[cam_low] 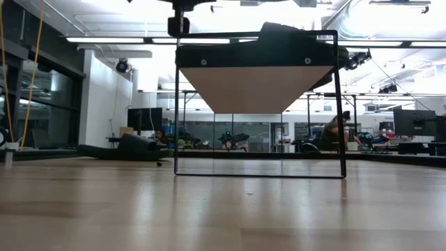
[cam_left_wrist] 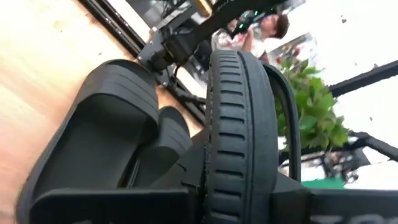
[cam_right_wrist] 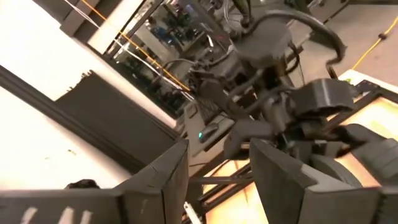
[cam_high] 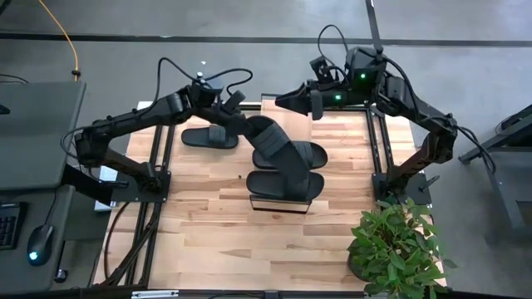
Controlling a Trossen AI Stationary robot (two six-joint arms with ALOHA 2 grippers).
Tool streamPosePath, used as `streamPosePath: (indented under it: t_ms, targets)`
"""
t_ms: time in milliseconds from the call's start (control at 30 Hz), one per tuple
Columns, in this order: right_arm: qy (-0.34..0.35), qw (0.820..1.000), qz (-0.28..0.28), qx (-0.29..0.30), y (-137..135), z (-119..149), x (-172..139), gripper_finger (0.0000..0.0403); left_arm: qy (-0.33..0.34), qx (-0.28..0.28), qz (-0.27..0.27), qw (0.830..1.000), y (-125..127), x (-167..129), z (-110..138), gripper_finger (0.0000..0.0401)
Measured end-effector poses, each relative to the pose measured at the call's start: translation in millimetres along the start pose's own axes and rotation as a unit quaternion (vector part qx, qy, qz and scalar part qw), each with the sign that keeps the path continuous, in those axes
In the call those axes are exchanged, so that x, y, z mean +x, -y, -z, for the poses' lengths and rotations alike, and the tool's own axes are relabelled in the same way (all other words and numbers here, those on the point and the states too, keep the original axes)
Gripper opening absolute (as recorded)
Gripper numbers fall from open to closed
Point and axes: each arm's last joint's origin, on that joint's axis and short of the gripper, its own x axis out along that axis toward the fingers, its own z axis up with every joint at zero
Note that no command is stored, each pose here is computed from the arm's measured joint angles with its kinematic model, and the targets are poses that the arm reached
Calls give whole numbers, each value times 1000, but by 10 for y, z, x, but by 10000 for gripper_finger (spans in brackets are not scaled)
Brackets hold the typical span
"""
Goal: Pick and place slides into the shelf
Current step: Put the black slide on the shelf
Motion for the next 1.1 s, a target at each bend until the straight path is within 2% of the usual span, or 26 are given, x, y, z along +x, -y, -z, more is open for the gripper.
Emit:
streamPosePath:
  t_ms: [200, 300, 500, 633, 833, 1100]
  targets:
    - [2, 1000, 4, -4, -76, 65, 27, 158, 48, -46, 26, 997, -236, 86, 27, 58]
    - [5, 1000, 8, -7, -116, 100, 40, 158, 79, -73, 32, 994, -361, 82, 38, 60]
    - [14, 1000, 20, -18, -189, 164, 62, 158, 136, -124, 3, 983, -552, 134, 131, 34]
    - [23, 999, 31, -20, -221, 192, 70, 158, 169, -148, -24, 974, -636, 146, 168, 39]
    - [29, 999, 32, -22, -236, 193, 72, 158, 223, -169, -37, 959, -723, 132, 152, 70]
    - [59, 998, 13, -35, -280, 139, 69, 158, 257, -171, -26, 951, -905, 236, 44, 44]
